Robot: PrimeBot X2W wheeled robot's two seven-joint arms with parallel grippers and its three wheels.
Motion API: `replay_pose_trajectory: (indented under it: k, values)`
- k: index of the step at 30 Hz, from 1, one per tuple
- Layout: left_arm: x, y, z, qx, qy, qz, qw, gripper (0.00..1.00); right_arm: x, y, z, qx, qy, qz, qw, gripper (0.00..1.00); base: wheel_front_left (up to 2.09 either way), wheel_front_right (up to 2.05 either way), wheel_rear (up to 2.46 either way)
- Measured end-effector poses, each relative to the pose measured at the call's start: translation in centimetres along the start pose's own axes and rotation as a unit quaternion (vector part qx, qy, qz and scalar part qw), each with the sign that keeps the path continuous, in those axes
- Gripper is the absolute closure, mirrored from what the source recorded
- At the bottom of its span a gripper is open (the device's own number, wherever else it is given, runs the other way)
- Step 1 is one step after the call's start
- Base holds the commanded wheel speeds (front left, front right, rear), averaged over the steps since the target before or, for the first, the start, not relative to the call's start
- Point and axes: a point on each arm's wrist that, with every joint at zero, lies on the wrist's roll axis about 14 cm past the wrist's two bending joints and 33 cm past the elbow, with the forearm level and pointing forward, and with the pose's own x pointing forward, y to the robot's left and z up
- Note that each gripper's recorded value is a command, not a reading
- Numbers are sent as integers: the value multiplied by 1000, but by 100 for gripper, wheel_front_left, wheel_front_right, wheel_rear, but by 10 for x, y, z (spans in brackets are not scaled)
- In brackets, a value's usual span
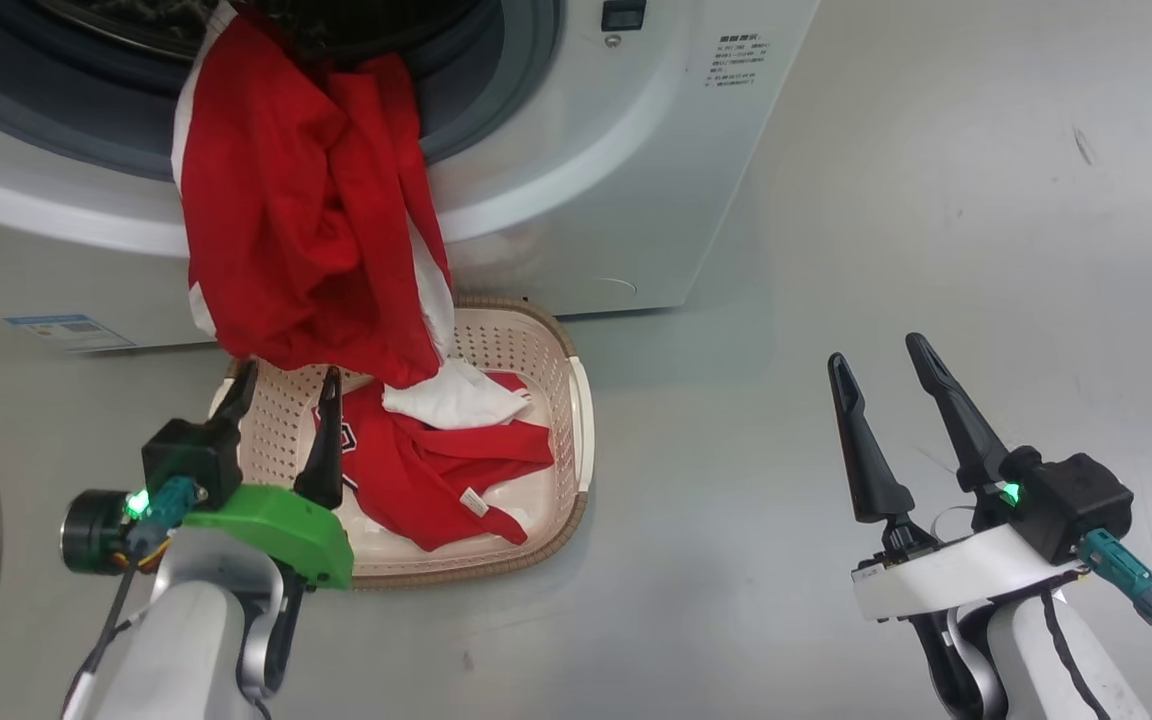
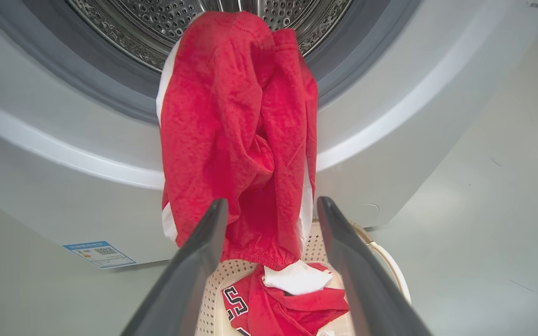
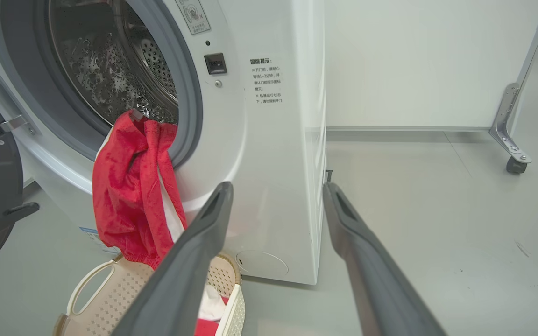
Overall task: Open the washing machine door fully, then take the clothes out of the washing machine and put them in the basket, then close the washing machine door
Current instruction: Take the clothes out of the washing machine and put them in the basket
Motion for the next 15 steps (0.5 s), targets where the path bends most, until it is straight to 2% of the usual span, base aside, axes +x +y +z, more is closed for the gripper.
replay_pose_trajectory:
  k: [15]
  values:
    - [79, 5, -25, -7, 79, -18, 997, 0, 17, -24, -14, 3, 13, -27, 1000, 0, 0, 0, 0]
